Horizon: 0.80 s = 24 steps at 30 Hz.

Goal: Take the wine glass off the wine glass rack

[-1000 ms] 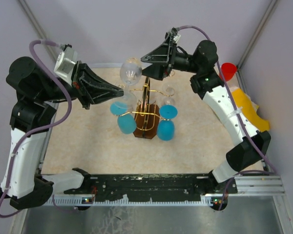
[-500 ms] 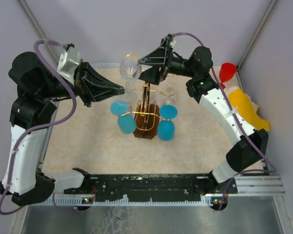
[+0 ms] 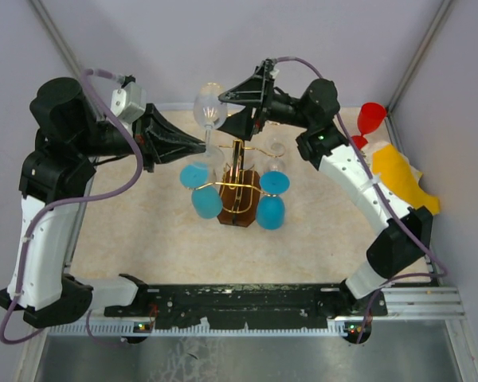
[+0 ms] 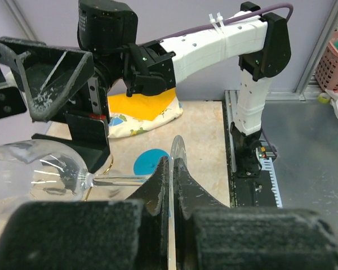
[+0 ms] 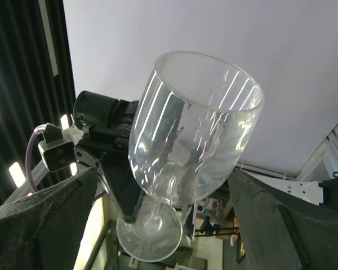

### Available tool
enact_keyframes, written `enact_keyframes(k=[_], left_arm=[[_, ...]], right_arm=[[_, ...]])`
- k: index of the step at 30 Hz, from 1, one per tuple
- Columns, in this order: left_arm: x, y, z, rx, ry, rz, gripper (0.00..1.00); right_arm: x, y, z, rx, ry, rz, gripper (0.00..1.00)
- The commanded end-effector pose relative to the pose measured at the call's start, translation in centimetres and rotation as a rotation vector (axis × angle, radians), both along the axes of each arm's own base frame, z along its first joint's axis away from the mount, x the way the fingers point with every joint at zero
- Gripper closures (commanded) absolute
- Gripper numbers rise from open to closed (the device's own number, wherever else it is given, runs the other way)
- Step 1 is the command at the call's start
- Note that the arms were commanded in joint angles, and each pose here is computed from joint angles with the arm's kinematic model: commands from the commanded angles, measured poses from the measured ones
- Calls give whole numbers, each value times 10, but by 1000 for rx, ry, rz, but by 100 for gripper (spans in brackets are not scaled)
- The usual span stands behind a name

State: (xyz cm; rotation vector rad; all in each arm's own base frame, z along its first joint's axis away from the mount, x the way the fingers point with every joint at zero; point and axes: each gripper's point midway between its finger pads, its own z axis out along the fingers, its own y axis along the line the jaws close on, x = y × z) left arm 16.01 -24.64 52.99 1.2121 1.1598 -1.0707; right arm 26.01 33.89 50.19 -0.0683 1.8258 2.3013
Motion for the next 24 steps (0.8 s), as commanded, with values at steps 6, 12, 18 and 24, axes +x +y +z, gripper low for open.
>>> enact_keyframes(k=[6,12,18,24], left_arm=[[-4,-2,-5,14,-88,-55,100],[-2,-1,-8,25,-102,-39,100],[3,-1,-12,36,-108,-27,100],[7,-2,-14,40,-112,-15,100]], right_arm=[[-12,20,25,68,-49,67,2],[-12,21,30,77,-57,71,13],[-10,23,25,64,-45,69,23],[-8,24,21,59,-42,63,31]])
